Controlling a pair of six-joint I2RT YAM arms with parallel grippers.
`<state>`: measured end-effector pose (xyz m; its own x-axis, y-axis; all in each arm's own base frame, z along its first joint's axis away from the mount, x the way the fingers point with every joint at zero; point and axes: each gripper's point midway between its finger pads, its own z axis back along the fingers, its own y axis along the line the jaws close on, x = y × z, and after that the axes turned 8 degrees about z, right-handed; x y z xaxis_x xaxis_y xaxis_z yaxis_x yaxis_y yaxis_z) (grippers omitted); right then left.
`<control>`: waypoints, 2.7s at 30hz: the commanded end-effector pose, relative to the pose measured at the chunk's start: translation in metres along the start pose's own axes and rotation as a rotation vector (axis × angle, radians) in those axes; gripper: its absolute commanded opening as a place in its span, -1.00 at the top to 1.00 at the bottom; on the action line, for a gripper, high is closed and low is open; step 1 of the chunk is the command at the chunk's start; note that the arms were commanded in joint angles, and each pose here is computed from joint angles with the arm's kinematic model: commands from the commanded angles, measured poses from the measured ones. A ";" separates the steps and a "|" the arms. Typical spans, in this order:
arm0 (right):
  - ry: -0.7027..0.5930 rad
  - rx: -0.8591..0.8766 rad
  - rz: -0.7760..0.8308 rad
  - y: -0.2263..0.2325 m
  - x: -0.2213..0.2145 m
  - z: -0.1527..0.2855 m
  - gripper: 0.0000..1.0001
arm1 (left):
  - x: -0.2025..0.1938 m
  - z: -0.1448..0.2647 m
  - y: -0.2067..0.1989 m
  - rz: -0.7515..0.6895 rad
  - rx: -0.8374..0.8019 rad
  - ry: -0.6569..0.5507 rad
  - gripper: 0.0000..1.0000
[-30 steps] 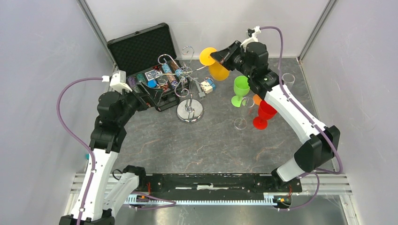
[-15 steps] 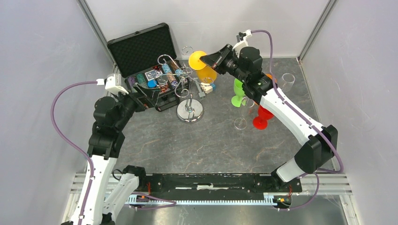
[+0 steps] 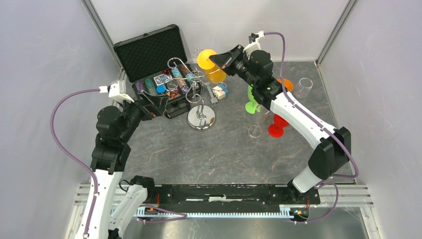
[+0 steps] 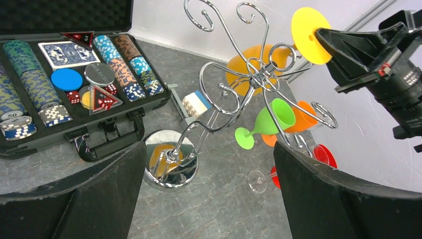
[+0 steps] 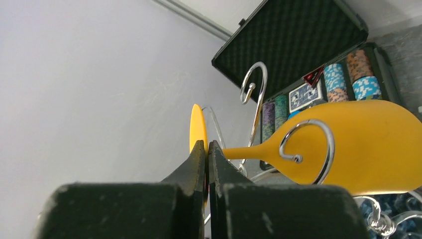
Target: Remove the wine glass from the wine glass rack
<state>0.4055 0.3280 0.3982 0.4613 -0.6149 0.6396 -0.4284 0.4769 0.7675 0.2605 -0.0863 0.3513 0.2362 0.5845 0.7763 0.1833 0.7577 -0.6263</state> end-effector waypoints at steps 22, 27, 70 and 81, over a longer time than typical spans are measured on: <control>-0.421 0.069 0.279 0.043 0.110 0.057 1.00 | 0.023 0.042 -0.071 0.024 -0.259 0.006 -1.00; -0.337 0.007 0.276 0.035 0.094 0.089 1.00 | 0.021 0.048 -0.101 0.084 -0.404 0.065 -1.00; 0.048 0.226 0.182 0.028 -0.036 0.233 1.00 | -0.126 0.006 -0.263 0.377 -0.869 0.613 0.50; 0.062 0.258 0.160 0.029 -0.041 0.229 0.99 | -0.132 0.019 -0.269 0.355 -0.931 0.684 0.69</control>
<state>0.1975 0.2200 0.3786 0.4238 -0.4973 0.7570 -0.6529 0.4116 0.6359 0.1791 -0.3600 0.3839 0.8281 0.2618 0.4957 0.5058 0.0324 -0.8621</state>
